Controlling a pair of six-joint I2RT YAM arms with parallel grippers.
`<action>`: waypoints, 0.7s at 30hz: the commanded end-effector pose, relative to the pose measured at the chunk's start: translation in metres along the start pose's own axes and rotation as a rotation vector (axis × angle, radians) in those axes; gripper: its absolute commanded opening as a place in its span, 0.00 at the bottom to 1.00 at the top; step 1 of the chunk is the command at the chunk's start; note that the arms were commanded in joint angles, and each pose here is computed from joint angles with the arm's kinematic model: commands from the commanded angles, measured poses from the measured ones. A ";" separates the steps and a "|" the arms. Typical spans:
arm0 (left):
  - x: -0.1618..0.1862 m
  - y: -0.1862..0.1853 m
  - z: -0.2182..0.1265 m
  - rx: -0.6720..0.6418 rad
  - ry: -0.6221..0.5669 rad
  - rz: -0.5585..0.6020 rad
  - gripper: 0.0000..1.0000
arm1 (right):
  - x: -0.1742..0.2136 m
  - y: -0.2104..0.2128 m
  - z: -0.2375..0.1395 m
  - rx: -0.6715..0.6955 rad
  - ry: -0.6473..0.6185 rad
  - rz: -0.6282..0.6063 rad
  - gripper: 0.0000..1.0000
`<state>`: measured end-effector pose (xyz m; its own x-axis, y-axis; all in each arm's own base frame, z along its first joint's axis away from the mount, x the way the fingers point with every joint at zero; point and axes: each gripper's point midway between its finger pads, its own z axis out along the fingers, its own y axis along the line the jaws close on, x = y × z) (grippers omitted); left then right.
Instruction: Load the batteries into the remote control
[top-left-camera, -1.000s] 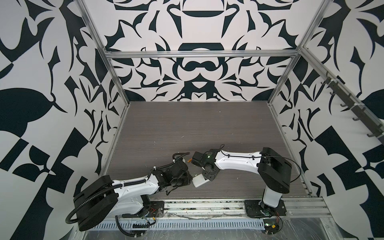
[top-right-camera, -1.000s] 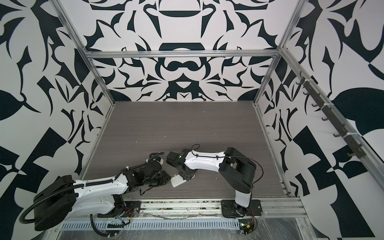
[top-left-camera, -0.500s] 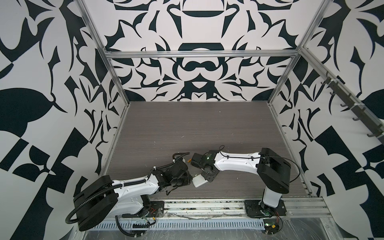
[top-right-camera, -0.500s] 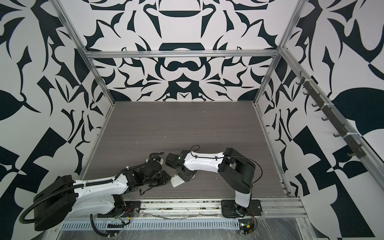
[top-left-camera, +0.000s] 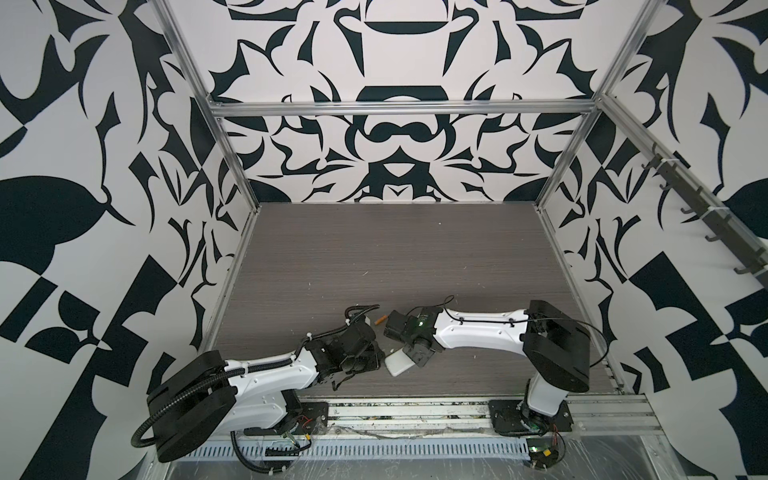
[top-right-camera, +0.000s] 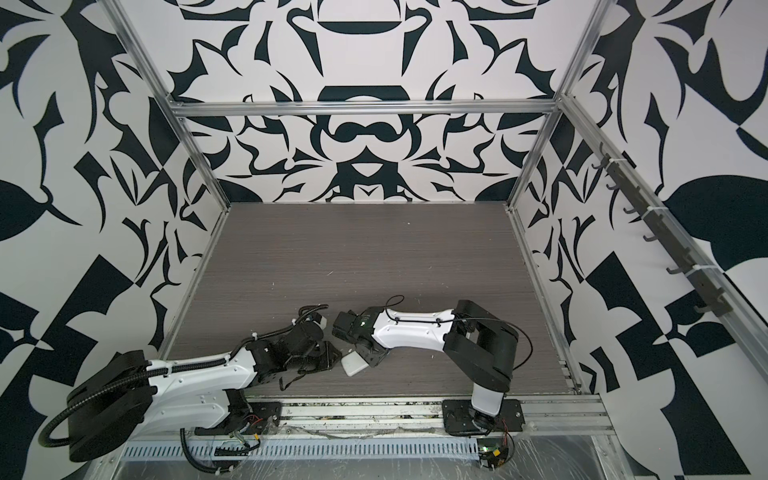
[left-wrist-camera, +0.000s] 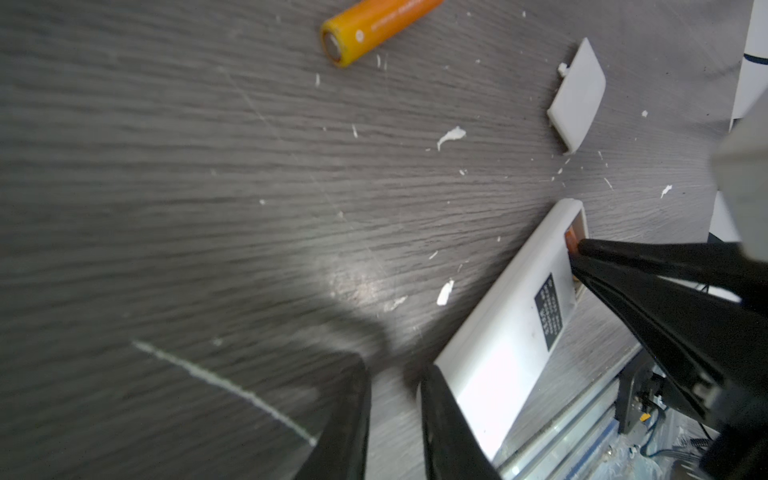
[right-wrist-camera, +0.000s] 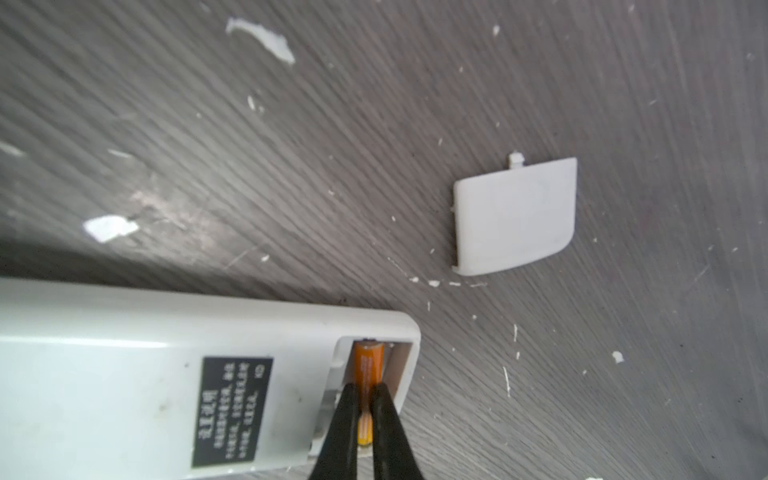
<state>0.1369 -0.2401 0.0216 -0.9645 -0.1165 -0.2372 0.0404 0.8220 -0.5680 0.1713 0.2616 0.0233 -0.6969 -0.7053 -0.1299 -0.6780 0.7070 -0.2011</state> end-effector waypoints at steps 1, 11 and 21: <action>0.011 0.021 0.003 -0.064 0.034 -0.004 0.26 | 0.008 0.017 0.014 -0.089 0.051 0.000 0.13; 0.013 0.024 0.004 -0.059 0.039 -0.006 0.26 | 0.010 0.016 0.028 -0.061 0.126 -0.086 0.23; 0.013 0.022 0.005 -0.054 0.040 -0.001 0.26 | 0.014 0.019 0.036 -0.080 0.137 -0.117 0.19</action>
<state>0.1375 -0.2428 0.0217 -0.9631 -0.1178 -0.2419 0.0475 0.8105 -0.5839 0.1738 0.2591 0.0200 -0.6451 -0.7636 -0.0283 -0.7397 0.6333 -0.2276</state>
